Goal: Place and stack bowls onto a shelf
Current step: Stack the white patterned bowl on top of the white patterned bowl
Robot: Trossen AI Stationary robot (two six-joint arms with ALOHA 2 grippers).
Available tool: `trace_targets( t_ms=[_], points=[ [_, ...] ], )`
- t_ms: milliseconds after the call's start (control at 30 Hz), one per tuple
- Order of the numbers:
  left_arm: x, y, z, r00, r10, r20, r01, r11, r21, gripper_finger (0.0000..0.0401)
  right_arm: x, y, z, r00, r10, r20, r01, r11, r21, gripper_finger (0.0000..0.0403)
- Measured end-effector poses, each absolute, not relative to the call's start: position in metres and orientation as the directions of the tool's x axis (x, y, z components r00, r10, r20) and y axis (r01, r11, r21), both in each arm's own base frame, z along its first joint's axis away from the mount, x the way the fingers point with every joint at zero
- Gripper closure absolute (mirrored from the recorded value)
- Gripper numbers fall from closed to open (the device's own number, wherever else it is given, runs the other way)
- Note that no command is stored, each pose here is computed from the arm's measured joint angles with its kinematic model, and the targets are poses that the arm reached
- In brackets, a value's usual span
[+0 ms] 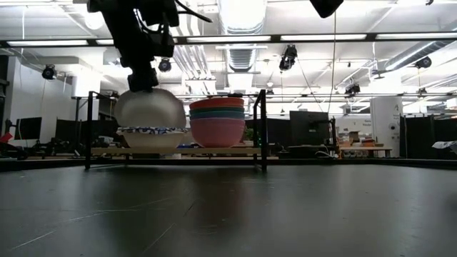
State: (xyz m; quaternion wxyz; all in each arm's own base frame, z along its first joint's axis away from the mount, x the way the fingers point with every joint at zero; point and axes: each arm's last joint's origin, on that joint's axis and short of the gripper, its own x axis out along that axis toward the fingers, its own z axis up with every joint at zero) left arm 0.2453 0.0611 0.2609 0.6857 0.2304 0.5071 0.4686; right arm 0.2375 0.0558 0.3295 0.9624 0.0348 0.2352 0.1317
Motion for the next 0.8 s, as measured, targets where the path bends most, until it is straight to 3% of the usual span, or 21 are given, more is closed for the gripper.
trace_targets(
  t_ms=[233, 467, 633, 800],
  points=[
    [0.236, 0.054, 0.267, 0.107, 0.711, -0.695, -0.368, 0.678, 0.637, 0.0269, 0.237, 0.056, 0.330, 0.854, 0.270, -0.444, -0.236, 0.963, 0.133, 0.0191],
    [0.230, 0.051, 0.283, 0.139, 0.643, -0.753, -0.331, 0.747, 0.577, 0.0268, 0.237, 0.056, 0.329, 0.853, 0.271, -0.445, -0.239, 0.962, 0.129, 0.0191],
    [0.216, 0.051, 0.298, 0.214, 0.625, -0.751, -0.269, 0.777, 0.569, 0.0304, 0.237, 0.056, 0.325, 0.848, 0.271, -0.455, -0.239, 0.963, 0.128, 0.0191],
    [0.202, 0.050, 0.324, 0.518, 0.401, -0.755, -0.230, 0.916, 0.329, 0.0385, 0.237, 0.056, 0.320, 0.842, 0.269, -0.467, -0.237, 0.963, 0.128, 0.0191]
  ],
)
